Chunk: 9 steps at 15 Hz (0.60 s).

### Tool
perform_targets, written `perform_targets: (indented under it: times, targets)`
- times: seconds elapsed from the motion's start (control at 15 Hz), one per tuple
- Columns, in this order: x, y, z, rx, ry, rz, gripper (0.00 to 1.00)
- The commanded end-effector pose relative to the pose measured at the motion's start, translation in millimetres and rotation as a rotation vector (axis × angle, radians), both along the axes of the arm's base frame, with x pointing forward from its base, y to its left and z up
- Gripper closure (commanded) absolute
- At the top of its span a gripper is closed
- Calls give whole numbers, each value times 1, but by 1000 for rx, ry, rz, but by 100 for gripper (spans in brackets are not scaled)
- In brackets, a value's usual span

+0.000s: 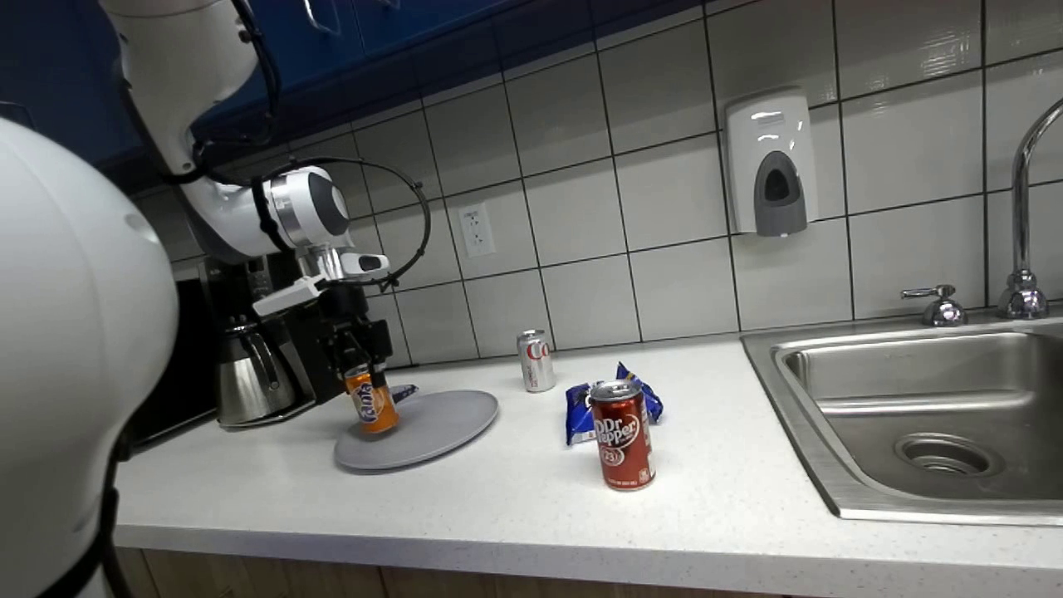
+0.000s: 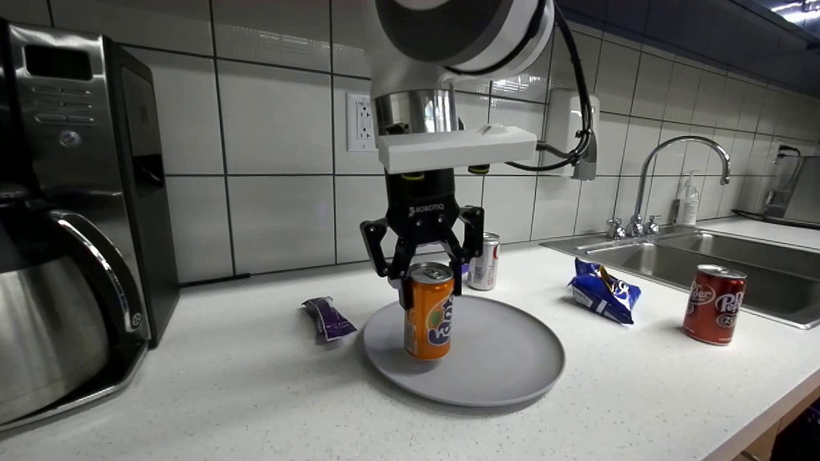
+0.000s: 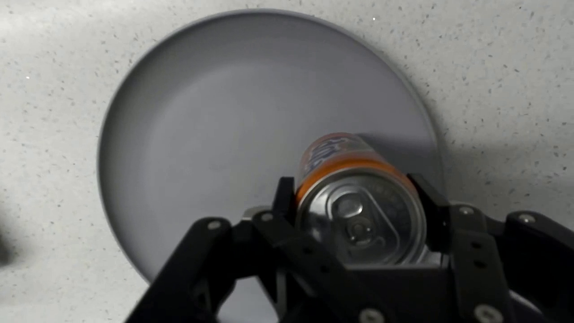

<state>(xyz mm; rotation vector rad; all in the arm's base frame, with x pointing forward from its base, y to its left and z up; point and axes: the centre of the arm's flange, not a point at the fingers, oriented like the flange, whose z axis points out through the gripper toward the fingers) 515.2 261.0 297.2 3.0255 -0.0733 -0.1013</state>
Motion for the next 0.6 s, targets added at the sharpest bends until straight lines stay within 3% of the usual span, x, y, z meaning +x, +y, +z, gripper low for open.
perform_targets:
  times: [0.0, 0.47, 0.53]
  targets:
    - [24, 13, 4, -19, 23, 36, 61]
    - [29, 20, -5, -14, 38, 44, 61]
    - [29, 20, -5, -14, 36, 42, 48]
